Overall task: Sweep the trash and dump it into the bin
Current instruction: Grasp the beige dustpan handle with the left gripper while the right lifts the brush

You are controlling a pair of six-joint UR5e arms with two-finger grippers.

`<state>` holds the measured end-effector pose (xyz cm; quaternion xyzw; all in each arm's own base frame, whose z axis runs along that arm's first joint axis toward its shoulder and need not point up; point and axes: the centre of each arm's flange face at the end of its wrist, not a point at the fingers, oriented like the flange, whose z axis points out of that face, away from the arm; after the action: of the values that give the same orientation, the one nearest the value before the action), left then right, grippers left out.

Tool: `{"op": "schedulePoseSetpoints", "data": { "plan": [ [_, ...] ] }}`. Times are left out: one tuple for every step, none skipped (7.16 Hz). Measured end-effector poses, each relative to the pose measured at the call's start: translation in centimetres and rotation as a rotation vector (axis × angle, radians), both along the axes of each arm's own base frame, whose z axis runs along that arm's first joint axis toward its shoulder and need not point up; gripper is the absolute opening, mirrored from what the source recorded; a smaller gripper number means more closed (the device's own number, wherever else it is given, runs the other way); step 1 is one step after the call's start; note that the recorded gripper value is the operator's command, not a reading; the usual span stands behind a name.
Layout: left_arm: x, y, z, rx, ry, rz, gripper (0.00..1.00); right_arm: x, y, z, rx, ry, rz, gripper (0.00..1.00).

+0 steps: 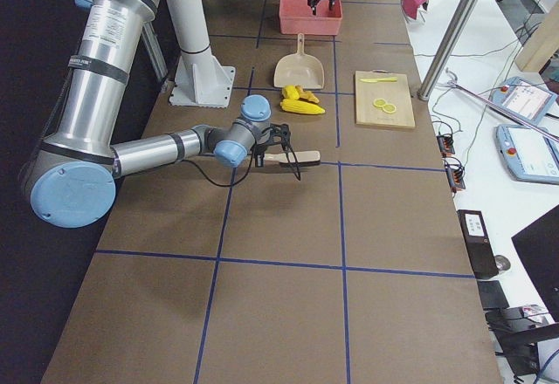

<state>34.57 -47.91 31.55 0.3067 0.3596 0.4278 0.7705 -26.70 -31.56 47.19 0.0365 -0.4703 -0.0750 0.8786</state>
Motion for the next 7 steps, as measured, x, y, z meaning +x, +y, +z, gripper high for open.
{"op": "schedulePoseSetpoints", "data": {
  "plan": [
    [2.4,1.6,-0.6,0.024,-0.002,0.032,1.0,-1.6,-0.2,-1.2,0.025,-0.004,-0.004,0.0],
    [4.9,3.5,-1.1,0.04,0.0,0.079,1.0,-3.2,-0.8,-2.7,0.036,-0.003,-0.006,0.0],
    [6.6,4.9,-1.1,0.065,-0.004,0.13,1.0,-4.9,-1.6,-4.5,0.038,0.0,-0.01,0.0],
    [7.3,5.6,-0.9,0.109,-0.016,0.18,1.0,-6.2,-2.0,-5.8,0.037,0.004,-0.016,0.0],
    [7.8,5.8,-0.7,0.144,-0.024,0.216,1.0,-7.1,-2.0,-6.5,0.039,0.008,-0.023,0.0],
    [8.2,5.6,-0.4,0.177,-0.035,0.245,1.0,-7.8,-1.7,-6.9,0.047,0.01,-0.028,0.01],
    [8.8,5.3,0.0,0.202,-0.048,0.269,0.99,-8.2,-1.6,-7.2,0.053,0.009,-0.03,0.0]
  ]
}}
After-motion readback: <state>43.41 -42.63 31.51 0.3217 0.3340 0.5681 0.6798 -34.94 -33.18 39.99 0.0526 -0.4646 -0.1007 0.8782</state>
